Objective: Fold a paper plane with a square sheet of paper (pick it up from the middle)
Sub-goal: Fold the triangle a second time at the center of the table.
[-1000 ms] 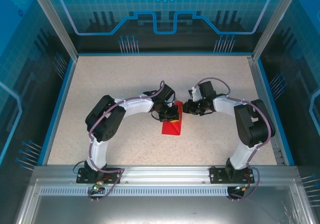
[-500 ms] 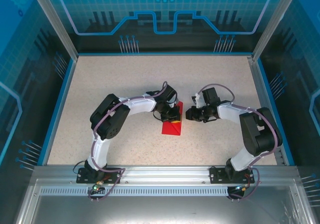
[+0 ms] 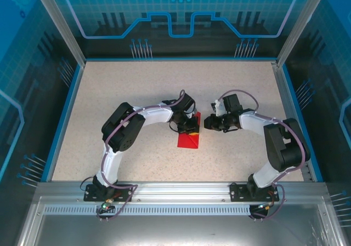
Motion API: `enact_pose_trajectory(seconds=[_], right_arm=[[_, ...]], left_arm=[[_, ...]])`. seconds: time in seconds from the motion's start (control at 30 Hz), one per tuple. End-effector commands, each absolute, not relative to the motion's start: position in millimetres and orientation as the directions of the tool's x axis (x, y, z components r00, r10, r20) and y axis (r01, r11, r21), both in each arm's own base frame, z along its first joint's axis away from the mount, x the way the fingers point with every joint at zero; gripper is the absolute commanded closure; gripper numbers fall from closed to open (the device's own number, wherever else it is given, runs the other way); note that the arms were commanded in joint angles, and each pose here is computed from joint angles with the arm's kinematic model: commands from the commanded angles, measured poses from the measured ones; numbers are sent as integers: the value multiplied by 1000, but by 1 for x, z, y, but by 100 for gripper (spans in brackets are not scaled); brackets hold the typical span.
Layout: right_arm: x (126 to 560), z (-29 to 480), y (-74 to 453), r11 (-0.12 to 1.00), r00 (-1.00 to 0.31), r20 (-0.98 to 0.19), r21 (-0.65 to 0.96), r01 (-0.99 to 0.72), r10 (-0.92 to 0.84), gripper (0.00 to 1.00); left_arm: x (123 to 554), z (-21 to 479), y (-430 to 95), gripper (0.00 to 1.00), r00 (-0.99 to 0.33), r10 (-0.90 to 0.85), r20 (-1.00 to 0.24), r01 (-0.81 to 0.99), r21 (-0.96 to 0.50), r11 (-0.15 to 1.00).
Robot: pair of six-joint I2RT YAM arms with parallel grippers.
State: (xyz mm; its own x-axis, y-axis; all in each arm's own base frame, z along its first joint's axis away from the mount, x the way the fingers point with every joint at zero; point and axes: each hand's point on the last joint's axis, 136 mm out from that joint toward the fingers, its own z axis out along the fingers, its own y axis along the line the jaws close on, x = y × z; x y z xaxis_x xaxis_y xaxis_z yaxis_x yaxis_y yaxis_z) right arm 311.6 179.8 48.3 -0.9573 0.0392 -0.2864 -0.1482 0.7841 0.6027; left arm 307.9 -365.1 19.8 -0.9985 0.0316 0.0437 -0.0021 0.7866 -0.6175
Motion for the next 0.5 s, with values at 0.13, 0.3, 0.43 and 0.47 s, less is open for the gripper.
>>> enact_pose_trajectory(seconds=[0.13,0.3,0.43,0.47], right_arm=[[313,47,178,773,-960,-277,617,-149,35,83],[310,44,177,773,-962,-271,617,-145,36,83],[309,43,176,775,-962,-270,615,-145,33,83],[309,43,177,774,-963,-268,616,-145,32,83]], left_arm=[[304,19,-370,98,-996,80,44,35,-620,783],[303,17,-371,98,-995,86,46,39,-620,783],[303,15,-370,98,-995,91,46,44,-615,788],[302,13,-370,98,-995,92,49,43,-613,789]])
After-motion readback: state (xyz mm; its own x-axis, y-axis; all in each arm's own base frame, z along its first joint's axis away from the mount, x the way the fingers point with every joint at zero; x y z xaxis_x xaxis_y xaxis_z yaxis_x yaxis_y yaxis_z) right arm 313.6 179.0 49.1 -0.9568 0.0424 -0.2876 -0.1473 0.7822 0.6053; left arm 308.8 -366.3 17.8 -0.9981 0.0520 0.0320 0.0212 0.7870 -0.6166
